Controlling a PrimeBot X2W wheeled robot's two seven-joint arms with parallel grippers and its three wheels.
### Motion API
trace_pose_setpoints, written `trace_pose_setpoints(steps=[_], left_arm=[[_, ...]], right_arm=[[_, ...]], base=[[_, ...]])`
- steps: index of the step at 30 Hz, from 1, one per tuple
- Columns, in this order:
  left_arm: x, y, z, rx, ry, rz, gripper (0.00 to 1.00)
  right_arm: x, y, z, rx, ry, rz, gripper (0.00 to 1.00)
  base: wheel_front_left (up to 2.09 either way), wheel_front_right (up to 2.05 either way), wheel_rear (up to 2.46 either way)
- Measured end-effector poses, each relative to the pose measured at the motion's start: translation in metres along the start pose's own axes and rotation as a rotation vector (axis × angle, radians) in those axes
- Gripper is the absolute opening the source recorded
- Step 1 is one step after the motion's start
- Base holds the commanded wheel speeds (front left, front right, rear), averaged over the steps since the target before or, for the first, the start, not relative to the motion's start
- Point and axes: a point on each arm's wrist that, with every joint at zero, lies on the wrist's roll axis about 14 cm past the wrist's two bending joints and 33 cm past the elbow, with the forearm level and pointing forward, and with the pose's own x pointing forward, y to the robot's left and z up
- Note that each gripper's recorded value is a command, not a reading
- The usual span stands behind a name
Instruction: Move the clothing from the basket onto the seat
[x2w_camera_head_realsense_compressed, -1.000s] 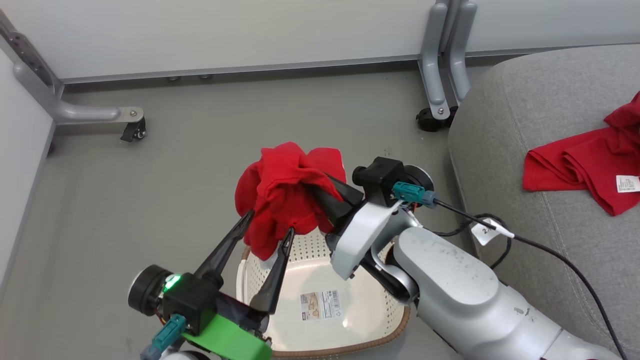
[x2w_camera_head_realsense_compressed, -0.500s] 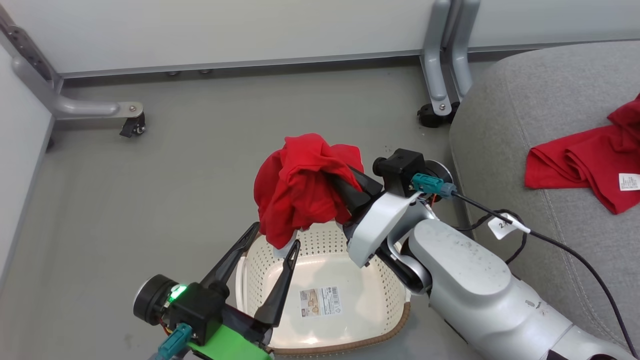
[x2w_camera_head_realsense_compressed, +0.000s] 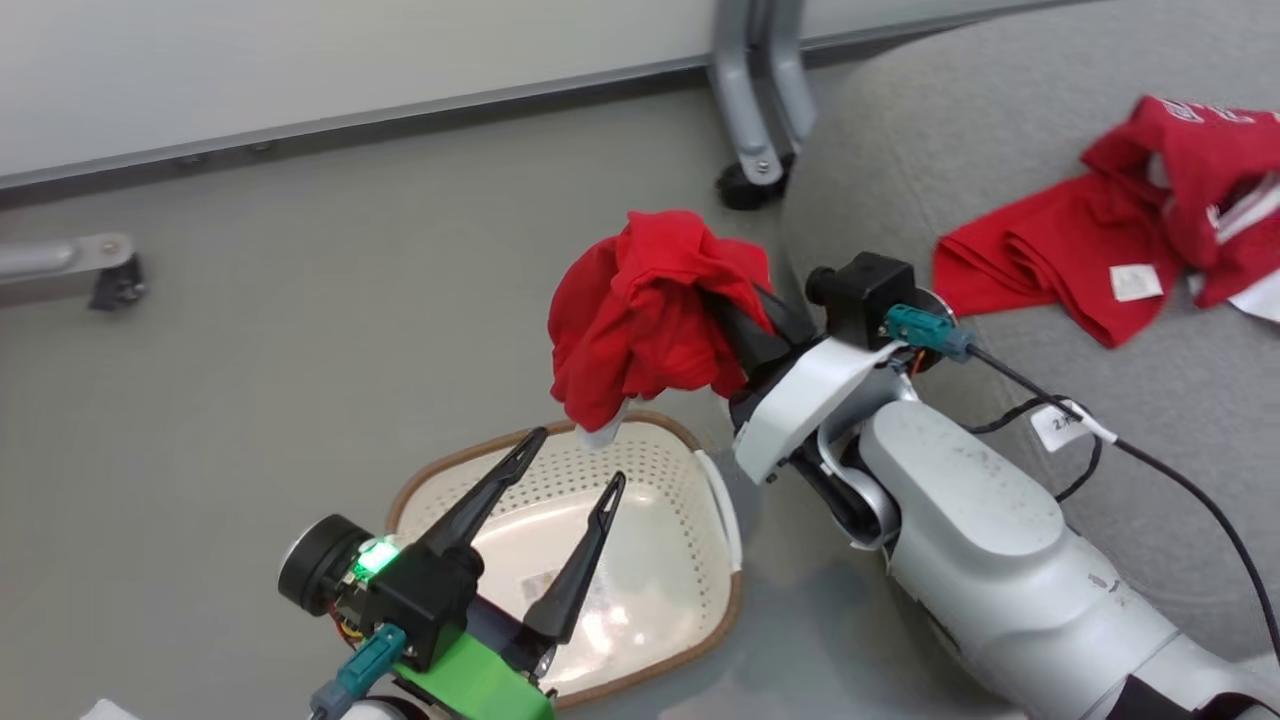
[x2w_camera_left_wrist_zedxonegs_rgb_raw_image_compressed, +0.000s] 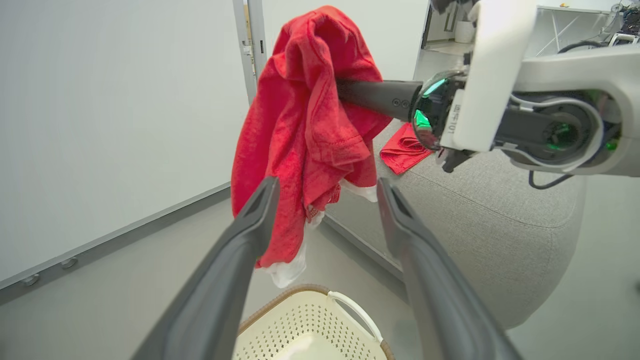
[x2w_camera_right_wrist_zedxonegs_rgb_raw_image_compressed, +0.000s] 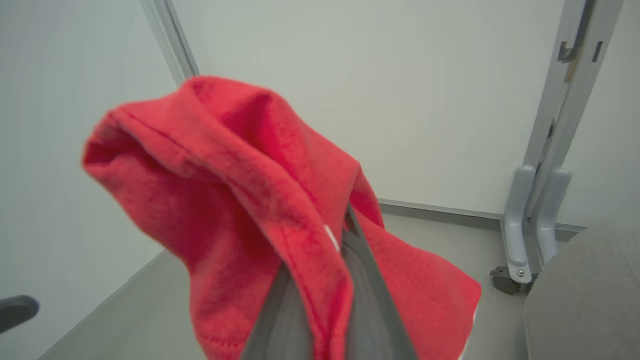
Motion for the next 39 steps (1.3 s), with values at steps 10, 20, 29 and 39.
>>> trace_pose_setpoints(steps=[10,20,29,39], left_arm=[[0.043,-0.042,-0.016,-0.014,0.049,-0.234,1.00],[0.073,-0.085,-0.029,-0.068,0.064,-0.441,1.00],[0.094,-0.083,-0.041,-0.088,0.038,-0.494,1.00],[0.120,-0.048,-0.055,-0.060,-0.018,-0.473,1.00]], right_arm=[[-0.065,-0.097,0.009,-0.007,-0.025,-0.312,0.00],[-0.144,-0.163,0.009,-0.021,-0.030,-0.601,0.00],[-0.167,-0.229,0.044,-0.124,-0.077,-0.767,0.00],[-0.163,-0.322,0.107,-0.298,-0.159,-0.925,0.00]], base=[[0.00,0.00,0.00],[0.00,0.00,0.00],[0.00,0.00,0.00],[0.00,0.00,0.00]])
